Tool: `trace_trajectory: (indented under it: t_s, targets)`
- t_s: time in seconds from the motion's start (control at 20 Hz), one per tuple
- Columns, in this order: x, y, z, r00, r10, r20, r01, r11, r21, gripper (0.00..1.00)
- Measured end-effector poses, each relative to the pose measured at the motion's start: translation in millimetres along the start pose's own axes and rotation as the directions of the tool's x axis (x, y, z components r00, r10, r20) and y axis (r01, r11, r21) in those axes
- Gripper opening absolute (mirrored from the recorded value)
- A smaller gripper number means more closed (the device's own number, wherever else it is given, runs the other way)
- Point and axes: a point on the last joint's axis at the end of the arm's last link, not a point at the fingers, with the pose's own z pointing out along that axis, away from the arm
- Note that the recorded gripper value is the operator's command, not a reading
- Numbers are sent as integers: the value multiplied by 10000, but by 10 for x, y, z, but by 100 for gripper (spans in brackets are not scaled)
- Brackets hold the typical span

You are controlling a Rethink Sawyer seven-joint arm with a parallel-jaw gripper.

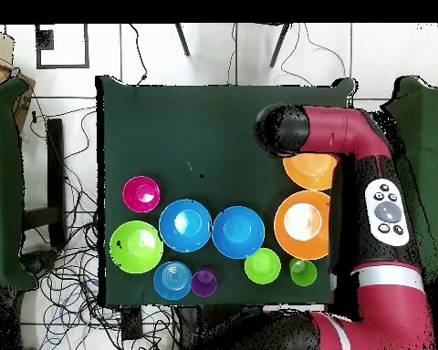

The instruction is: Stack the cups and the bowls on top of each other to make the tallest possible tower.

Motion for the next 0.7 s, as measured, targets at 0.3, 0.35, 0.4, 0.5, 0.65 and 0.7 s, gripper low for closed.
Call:
trace_trajectory:
  t_s: [0.3,0.35,0.4,0.5,0.65,0.7]
  targets:
    - [-7,113,116,9999,-105,110,106,9999,-79,100]
    - [-10,139,148,9998,-125,164,127,9999,-94,100]
    - [-9,155,172,9997,-136,197,138,9998,-108,100]
    - [0,176,211,9996,-147,227,150,9998,-130,100]
    - [14,199,259,9997,-153,213,157,9997,-171,100]
    - [21,207,273,9997,-157,190,161,9997,-184,100]
